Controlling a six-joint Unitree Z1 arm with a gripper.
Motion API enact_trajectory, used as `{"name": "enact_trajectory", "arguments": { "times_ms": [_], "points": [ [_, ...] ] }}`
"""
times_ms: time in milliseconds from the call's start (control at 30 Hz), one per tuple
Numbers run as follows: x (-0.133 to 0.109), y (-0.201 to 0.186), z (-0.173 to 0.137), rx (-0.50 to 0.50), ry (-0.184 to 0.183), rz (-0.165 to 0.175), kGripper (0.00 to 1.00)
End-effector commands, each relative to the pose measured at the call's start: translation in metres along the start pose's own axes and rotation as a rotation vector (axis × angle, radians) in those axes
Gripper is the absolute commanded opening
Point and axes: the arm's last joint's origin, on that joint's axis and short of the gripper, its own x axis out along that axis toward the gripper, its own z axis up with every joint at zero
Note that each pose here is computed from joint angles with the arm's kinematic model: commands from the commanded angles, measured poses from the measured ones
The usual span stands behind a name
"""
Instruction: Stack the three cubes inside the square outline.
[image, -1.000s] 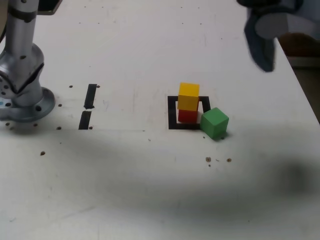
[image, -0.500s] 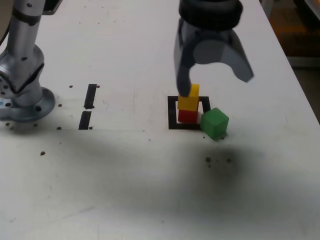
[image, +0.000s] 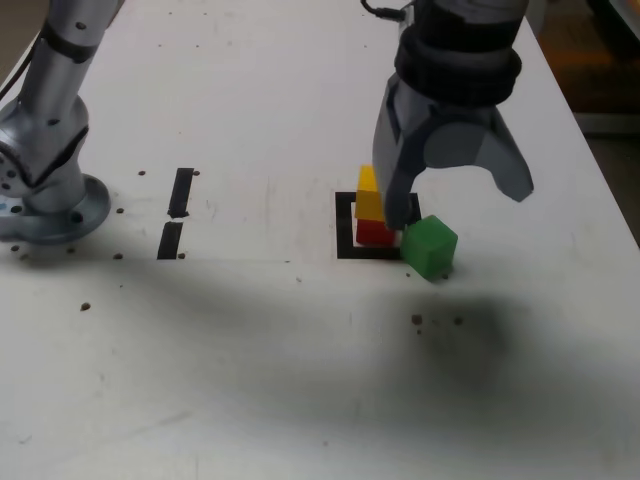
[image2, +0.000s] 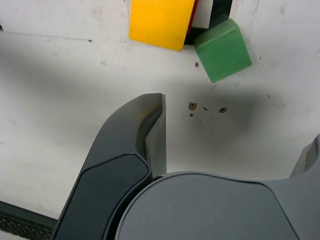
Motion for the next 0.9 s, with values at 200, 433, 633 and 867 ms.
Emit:
{"name": "enact_trajectory", "arguments": {
  "times_ms": [200, 433, 633, 867],
  "points": [
    [0.003, -0.002, 0.006, -0.065, -0.029, -0.029, 1.00],
    [0.010, -0.004, 0.012, -0.122, -0.039, -0.064, 1.00],
    [0.018, -0.004, 0.013, -0.198, -0.012, -0.064, 1.00],
    [0.030, -0.004, 0.021, -0.266, -0.011, -0.036, 1.00]
  ]
}}
